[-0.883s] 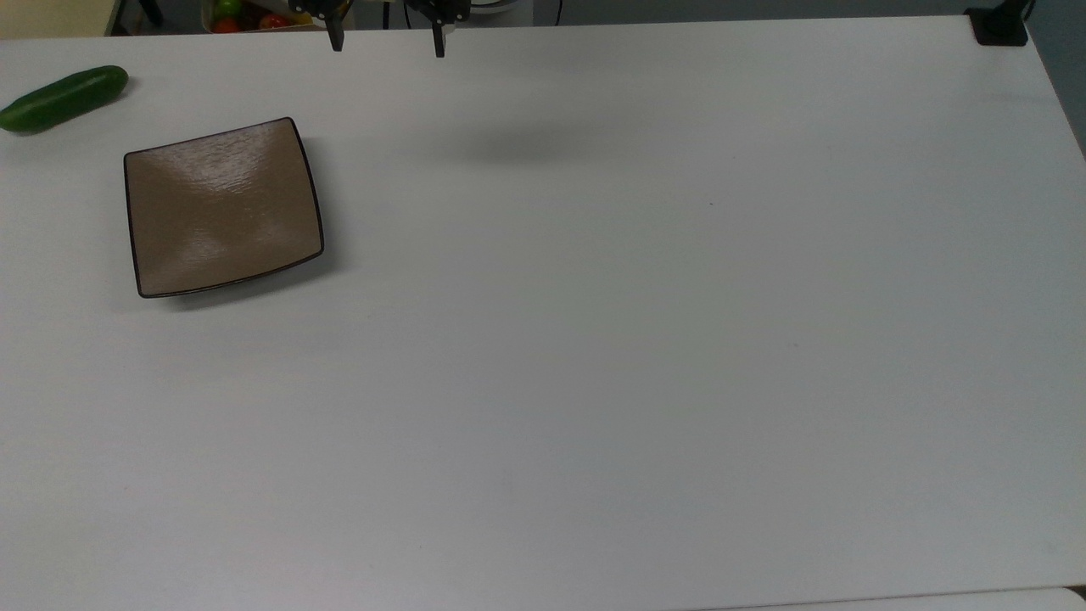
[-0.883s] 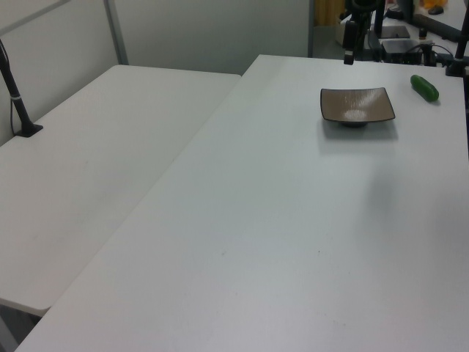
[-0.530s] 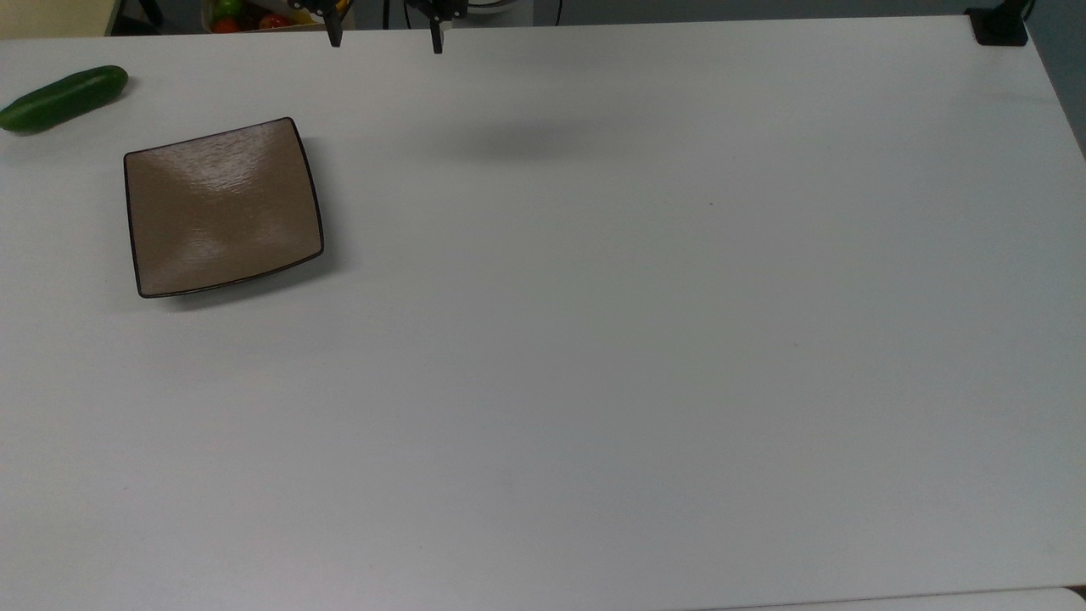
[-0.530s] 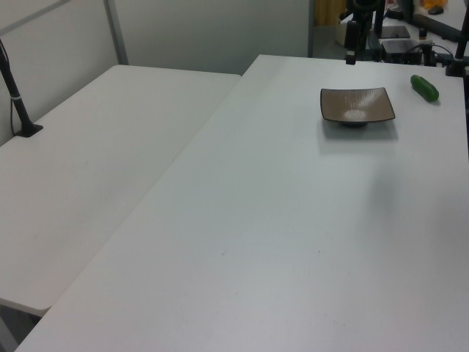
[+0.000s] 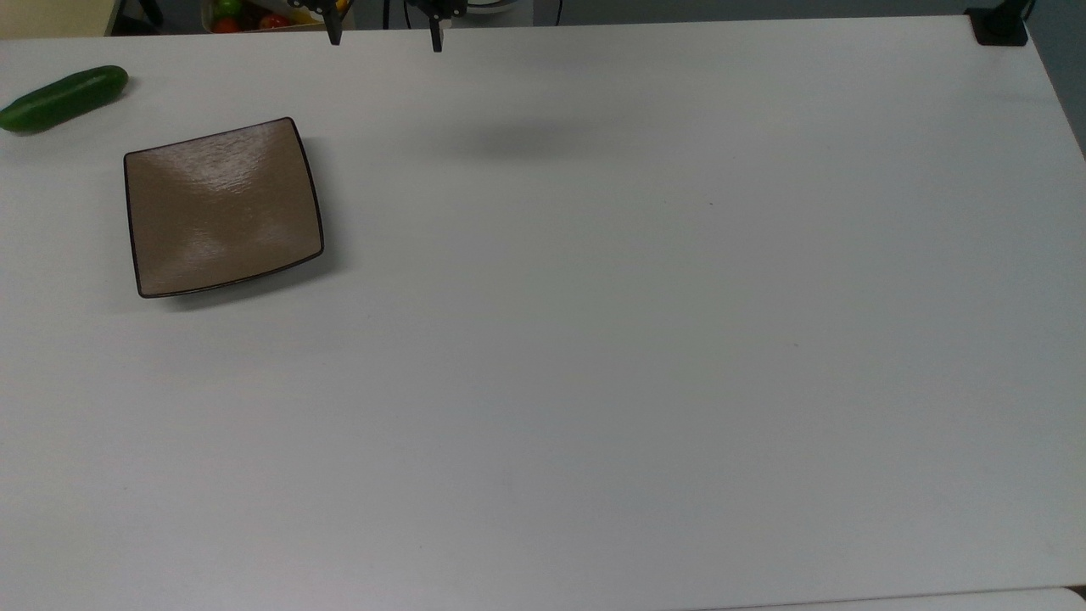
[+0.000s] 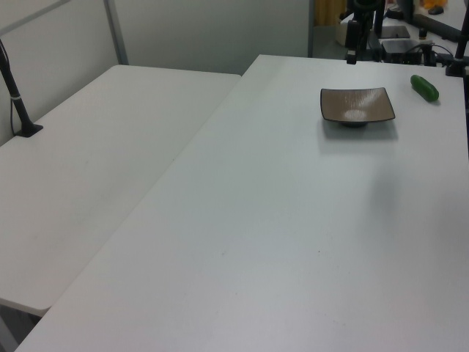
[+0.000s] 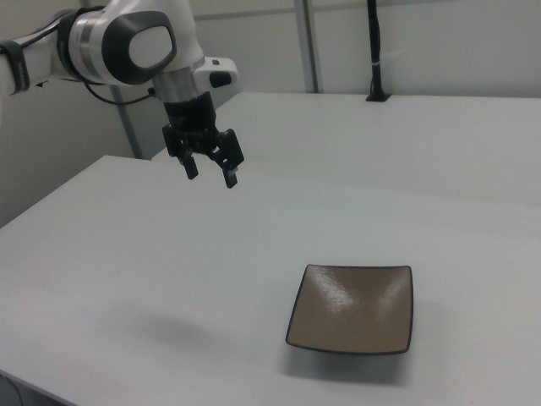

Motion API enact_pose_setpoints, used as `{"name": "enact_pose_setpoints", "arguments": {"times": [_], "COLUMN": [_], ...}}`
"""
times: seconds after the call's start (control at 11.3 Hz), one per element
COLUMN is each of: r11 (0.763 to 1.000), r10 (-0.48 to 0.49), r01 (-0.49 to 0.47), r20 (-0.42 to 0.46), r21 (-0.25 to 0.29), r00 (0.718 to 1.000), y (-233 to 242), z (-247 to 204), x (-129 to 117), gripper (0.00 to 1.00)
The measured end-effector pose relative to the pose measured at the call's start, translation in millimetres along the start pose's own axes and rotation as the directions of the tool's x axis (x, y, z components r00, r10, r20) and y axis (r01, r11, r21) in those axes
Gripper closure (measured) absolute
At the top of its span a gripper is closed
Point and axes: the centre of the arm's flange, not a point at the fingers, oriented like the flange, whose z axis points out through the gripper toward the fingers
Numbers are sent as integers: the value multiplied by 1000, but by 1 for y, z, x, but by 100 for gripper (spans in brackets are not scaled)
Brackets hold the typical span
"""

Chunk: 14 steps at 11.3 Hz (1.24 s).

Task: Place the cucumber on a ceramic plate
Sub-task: 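Move the open gripper over toward the green cucumber beside the plate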

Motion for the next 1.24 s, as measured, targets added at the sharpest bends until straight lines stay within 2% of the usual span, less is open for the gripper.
{"name": "enact_pose_setpoints", "arguments": {"times": [0.18,0.35,0.71,0.88,1.06,1.24], "r11": [1000,999,981,964,926,862], "r10": [7,44,165,250,364,496], "r01": [-7,-44,-157,-238,-355,-488], "r20": [-1,-5,61,90,50,33], "r21": [-1,-17,-113,-122,-128,-137], "r00": [1000,999,984,964,930,868], "y": [4,27,111,167,235,304], "z": [-1,-4,24,40,50,69], "x": [0,-4,-25,-43,-62,-88], "gripper": [0,0,0,0,0,0]}}
